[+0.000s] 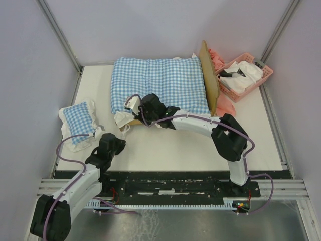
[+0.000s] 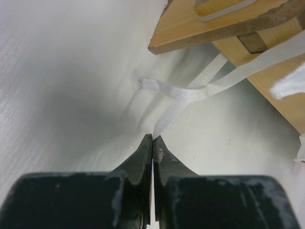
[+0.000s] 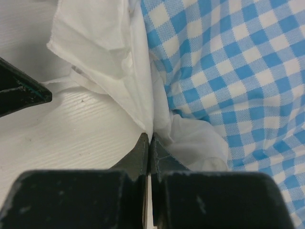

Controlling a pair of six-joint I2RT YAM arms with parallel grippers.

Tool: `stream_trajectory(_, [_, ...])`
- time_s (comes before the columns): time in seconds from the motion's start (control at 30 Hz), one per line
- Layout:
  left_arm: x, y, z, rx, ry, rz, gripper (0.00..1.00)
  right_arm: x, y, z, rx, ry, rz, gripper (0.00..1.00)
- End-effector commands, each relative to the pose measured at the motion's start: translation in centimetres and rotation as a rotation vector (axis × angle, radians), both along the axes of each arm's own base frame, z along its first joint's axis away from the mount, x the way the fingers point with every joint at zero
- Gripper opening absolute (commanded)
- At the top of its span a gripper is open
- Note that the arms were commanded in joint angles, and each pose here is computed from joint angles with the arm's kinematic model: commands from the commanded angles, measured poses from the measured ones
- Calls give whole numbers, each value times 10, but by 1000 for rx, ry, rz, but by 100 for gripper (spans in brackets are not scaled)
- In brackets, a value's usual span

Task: Set up the pet bed
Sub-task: Tie the ropes to the bed frame.

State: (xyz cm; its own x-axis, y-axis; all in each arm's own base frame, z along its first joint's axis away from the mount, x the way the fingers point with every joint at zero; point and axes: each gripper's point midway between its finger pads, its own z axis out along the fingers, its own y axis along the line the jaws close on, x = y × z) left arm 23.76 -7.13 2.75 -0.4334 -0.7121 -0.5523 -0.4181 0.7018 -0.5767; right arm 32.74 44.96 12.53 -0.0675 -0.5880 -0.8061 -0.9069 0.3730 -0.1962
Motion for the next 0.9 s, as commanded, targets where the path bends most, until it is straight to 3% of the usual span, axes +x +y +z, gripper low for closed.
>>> stream_trajectory(0.0, [-13,11,-4,11,38,48,3,14,6,13,82,-26,-92,2])
stream_trajectory(0.2, [-8,-2,16,-31,-49,-25,3,23,1,40,126,-64,-128,5])
stream_trajectory(0.37, [-6,-5,17,-28,-68,-50,3,-9,1,63,198,-114,59,44])
stream_trajectory(0.43, [-6,-7,17,-34,-70,-57,3,-27,1,63,227,-192,198,52])
stream_trajectory(0.53, [-4,-8,18,-34,-69,-60,3,-58,0,38,188,-384,486,54])
stream_trajectory(0.63, [-4,-8,15,-40,-66,-58,3,-64,9,31,129,-539,628,54])
stream_trajectory(0.87, [-4,-6,13,-31,-65,-50,3,-67,48,0,64,-617,755,51])
